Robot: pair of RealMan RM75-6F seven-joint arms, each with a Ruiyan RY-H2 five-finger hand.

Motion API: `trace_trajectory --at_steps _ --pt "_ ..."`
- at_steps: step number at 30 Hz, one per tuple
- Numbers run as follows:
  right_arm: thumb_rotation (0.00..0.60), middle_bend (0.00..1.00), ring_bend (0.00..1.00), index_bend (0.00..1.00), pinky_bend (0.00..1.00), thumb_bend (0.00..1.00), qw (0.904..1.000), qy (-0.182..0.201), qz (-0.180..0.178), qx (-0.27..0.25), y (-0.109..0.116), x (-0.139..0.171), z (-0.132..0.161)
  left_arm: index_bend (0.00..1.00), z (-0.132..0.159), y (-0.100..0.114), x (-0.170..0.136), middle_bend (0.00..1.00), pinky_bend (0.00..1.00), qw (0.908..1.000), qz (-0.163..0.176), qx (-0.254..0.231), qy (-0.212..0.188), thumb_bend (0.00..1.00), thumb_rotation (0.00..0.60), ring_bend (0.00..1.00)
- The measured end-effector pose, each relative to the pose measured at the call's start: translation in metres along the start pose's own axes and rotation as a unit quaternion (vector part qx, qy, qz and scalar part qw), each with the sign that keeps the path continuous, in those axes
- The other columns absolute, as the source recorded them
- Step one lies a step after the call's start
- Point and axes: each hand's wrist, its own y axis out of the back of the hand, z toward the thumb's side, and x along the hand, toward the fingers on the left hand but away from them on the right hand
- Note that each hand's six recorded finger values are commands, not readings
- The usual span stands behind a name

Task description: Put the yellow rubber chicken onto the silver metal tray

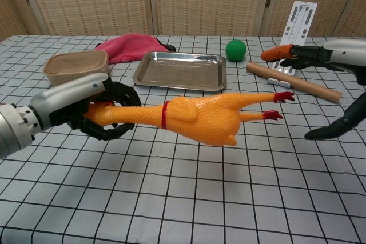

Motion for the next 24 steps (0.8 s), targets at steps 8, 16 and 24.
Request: trace_trajectory --at_steps 8,16,24 --pt "0.600 0.00 0.00 0.00 0.00 0.07 0.9976 0.023 0.050 -0.041 -0.010 -0.043 0.038 0.75 0.011 -0.002 0.006 0.51 0.46 1.0000 -0.001 0.001 -0.006 0.99 0.600 0.35" --pt "0.600 0.22 0.14 0.16 0.25 0.07 0.9970 0.018 0.065 -0.039 -0.021 -0.059 0.049 0.75 0.017 0.003 0.008 0.51 0.46 0.9999 0.001 0.011 -0.010 0.99 0.600 0.35" --pt "0.600 0.65 0.77 0.73 0.79 0.18 0.9981 0.009 0.056 -0.023 -0.026 -0.065 0.051 0.75 0.019 0.010 0.005 0.51 0.46 0.9997 0.007 0.022 -0.011 1.00 0.600 0.35"
